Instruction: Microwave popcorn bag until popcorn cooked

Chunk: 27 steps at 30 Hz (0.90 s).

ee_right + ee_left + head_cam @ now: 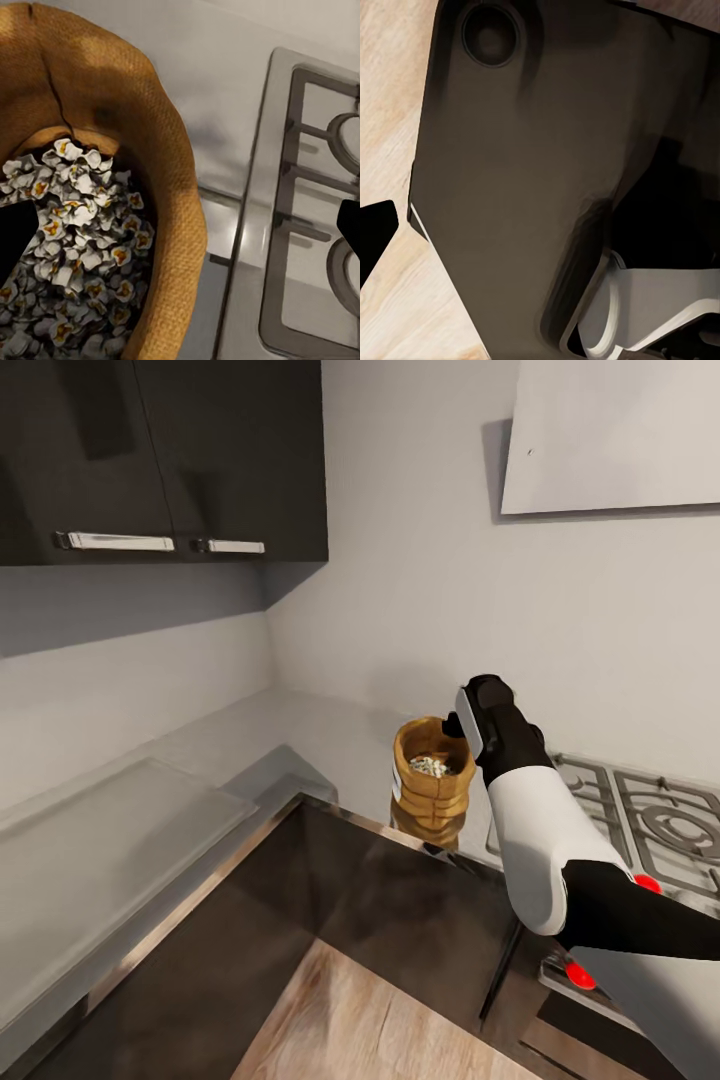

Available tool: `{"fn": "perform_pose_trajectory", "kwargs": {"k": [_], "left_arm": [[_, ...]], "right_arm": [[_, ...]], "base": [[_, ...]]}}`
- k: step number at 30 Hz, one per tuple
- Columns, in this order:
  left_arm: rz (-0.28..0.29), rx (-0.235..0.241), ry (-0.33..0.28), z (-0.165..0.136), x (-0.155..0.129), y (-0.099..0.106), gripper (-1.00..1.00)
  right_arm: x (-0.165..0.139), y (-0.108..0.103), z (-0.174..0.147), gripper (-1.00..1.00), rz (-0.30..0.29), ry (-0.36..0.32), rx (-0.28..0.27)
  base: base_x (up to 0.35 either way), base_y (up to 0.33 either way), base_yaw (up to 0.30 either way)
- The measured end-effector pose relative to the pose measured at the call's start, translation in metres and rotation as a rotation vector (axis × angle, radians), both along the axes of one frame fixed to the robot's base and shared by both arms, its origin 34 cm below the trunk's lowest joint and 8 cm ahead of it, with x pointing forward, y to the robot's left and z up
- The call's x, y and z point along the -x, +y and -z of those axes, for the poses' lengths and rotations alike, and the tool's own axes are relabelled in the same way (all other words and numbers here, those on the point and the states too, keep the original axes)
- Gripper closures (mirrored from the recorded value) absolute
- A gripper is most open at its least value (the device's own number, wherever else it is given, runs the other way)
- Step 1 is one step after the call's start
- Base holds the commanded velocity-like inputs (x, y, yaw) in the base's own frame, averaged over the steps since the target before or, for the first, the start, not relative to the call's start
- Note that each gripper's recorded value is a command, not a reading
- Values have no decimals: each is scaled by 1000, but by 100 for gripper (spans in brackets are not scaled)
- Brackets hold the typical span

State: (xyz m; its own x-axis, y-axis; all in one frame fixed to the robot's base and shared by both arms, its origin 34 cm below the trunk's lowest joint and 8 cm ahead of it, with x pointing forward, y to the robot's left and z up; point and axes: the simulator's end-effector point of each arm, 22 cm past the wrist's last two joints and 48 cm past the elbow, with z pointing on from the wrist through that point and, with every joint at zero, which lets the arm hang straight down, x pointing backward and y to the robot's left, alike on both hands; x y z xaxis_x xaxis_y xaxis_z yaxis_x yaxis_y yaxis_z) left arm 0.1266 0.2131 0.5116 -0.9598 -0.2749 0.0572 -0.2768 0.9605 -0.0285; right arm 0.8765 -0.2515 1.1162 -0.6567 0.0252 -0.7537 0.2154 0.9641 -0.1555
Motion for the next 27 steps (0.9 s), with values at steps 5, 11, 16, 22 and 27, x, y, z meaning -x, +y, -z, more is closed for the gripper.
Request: {"fn": "perform_pose_trajectory", "kwargs": {"k": [5, 11, 16, 22, 27], "left_arm": [[0, 1, 0, 0, 0, 0, -100], [0, 2, -1, 0, 0, -1, -100], [0, 2, -1, 0, 0, -1, -100], [0, 2, -1, 0, 0, -1, -100], [-1, 2, -1, 0, -1, -1, -100]], "right_arm": [[1, 0, 5, -100, 1, 7, 0], [0, 0, 2, -100, 0, 2, -2], [0, 0, 2, -100, 1, 2, -1], [1, 2, 7, -100, -4, 13, -5], [1, 2, 8, -100, -5, 16, -5]], "base": [[0, 0, 0], [-39, 0, 0], [-177, 0, 0], [-15, 0, 0], [-92, 0, 0]]}}
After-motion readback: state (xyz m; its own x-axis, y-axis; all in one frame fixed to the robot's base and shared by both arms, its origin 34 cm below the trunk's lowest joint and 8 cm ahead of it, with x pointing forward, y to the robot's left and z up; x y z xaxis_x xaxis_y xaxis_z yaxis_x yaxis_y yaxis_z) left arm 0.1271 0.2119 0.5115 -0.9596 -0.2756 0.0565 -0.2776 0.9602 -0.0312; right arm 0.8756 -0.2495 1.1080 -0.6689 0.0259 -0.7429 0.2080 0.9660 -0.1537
